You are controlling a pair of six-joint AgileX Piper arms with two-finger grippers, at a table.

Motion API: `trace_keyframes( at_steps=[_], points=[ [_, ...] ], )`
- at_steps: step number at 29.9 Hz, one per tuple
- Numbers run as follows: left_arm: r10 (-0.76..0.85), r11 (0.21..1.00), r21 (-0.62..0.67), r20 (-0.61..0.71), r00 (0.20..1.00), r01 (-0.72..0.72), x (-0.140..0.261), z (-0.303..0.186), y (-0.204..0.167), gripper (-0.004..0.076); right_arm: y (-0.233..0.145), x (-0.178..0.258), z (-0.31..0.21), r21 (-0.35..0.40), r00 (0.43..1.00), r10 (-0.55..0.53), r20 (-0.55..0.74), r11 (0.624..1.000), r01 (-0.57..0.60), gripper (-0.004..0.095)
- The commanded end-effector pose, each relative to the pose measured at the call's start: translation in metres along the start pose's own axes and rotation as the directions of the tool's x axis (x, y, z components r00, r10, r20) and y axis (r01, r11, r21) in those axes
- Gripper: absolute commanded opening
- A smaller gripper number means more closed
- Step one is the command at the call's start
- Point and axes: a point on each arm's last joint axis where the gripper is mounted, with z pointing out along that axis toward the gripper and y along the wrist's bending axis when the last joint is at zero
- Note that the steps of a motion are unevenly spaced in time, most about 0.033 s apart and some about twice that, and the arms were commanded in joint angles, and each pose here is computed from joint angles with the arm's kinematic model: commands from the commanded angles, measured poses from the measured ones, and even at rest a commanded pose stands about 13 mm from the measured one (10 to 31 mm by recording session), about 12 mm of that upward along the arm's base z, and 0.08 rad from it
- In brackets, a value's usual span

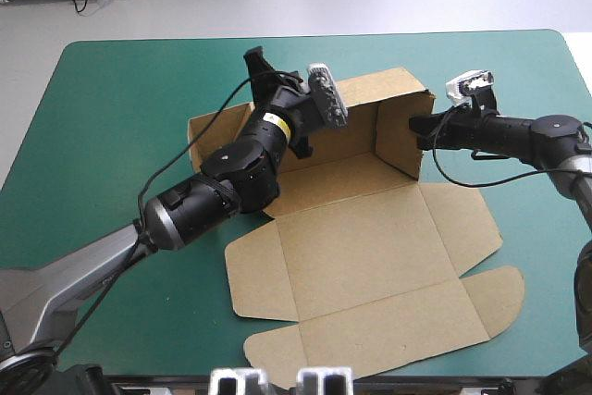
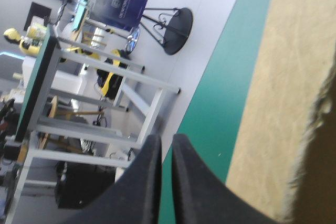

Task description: Fold the box

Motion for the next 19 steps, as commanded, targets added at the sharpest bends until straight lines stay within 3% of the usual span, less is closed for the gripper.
trace_keyframes(
  at_steps=[1,9,14,19],
  points=[
    [-0.042,0.99,-0.133,-0.049,0.998,0.035,0.021,-0.005,0.043,-0.0001,0.025,-0.014,0.0,-0.04,1.0,-0.018,0.025,0.999,0.019,-0.0009],
    [-0.316,0.932,-0.27,-0.277,0.907,0.242,0.114,0.014,0.101,-0.0001,0.061,-0.053,-0.008,0.011,0.995,-0.03,0.1,1.0,0.029,-0.0002],
    [-0.581,0.808,-0.365,-0.356,0.732,0.463,0.183,0.011,0.131,-0.0001,0.083,-0.086,-0.034,0.081,0.995,-0.055,0.078,0.996,0.049,-0.0003],
    [-0.722,0.691,-0.397,-0.393,0.569,0.604,0.23,0.004,0.143,-0.0001,0.106,-0.094,-0.056,0.155,0.996,-0.037,-0.087,0.987,0.05,-0.0003]
  ],
)
